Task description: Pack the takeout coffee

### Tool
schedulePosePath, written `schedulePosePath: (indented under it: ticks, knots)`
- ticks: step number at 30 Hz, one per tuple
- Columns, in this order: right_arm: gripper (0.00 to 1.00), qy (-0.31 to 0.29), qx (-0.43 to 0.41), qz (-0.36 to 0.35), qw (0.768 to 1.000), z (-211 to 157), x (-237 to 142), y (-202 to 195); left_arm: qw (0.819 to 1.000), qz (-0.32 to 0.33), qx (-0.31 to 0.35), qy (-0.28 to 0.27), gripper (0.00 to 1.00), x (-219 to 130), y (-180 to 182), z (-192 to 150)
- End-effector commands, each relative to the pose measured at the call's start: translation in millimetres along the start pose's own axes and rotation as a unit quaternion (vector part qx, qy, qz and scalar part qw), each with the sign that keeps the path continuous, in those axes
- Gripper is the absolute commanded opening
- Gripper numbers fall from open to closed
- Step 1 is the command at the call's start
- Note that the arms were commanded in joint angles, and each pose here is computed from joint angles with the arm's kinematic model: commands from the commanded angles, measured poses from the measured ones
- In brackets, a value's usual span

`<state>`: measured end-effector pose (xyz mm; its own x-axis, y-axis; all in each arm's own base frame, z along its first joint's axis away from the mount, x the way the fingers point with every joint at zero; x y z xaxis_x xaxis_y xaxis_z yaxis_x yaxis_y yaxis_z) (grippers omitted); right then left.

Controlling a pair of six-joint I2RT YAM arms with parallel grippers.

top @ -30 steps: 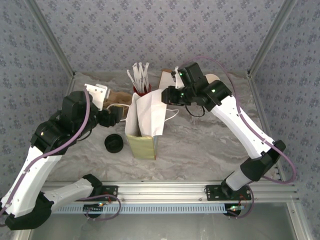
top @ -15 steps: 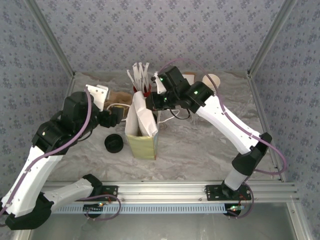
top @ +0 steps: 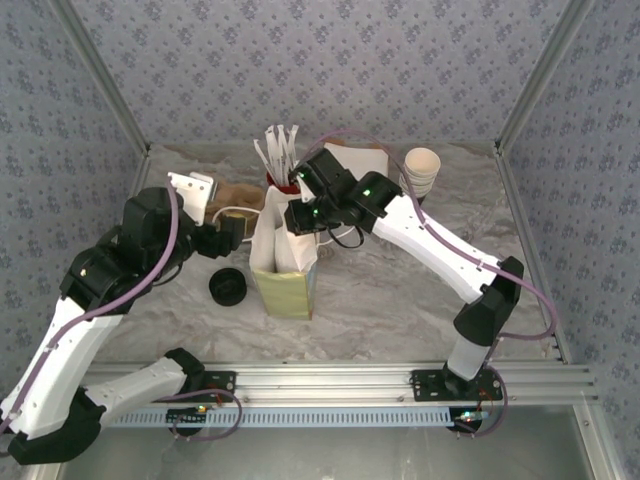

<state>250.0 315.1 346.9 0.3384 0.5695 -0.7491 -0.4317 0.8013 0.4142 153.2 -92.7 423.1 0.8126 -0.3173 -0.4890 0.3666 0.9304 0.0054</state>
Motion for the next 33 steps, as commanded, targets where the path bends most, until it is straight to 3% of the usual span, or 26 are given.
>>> schedulePosePath:
  ticks: [1,10,15,26,33]
  knots:
    - [0.16,0.014,-0.015,-0.038,0.999,-6,14,-4,1.0,-0.001,-0.012,-0.01,0.84,-2,1,1]
    - [0.16,0.047,-0.022,-0.045,0.998,-13,43,2,1.0,0.004,-0.012,-0.013,0.85,-3,2,-1]
    - [0.16,0.038,-0.025,-0.037,0.998,-7,40,8,1.0,0.003,-0.012,-0.012,0.86,-3,2,-2]
    - [0.22,-0.089,-0.066,-0.007,0.994,27,-63,27,0.999,0.022,-0.025,-0.027,0.91,3,4,1]
    - [0.25,-0.176,-0.053,-0.05,0.982,29,-123,-17,0.996,0.039,-0.044,-0.061,0.93,9,9,9]
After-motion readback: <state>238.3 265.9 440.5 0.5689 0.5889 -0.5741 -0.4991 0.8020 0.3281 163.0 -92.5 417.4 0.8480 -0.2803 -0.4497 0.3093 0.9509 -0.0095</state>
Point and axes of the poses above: each hand's point on the last joint's axis, 136 mm out from that joint toward the fingers, its own x axis out along the fingers, its own y axis along the line the jaws close on, z = x × y, the point moved 9 cm from there along -x, back along the fingers, and after that the axes turned 2 degrees about x, right-handed, at the moved point
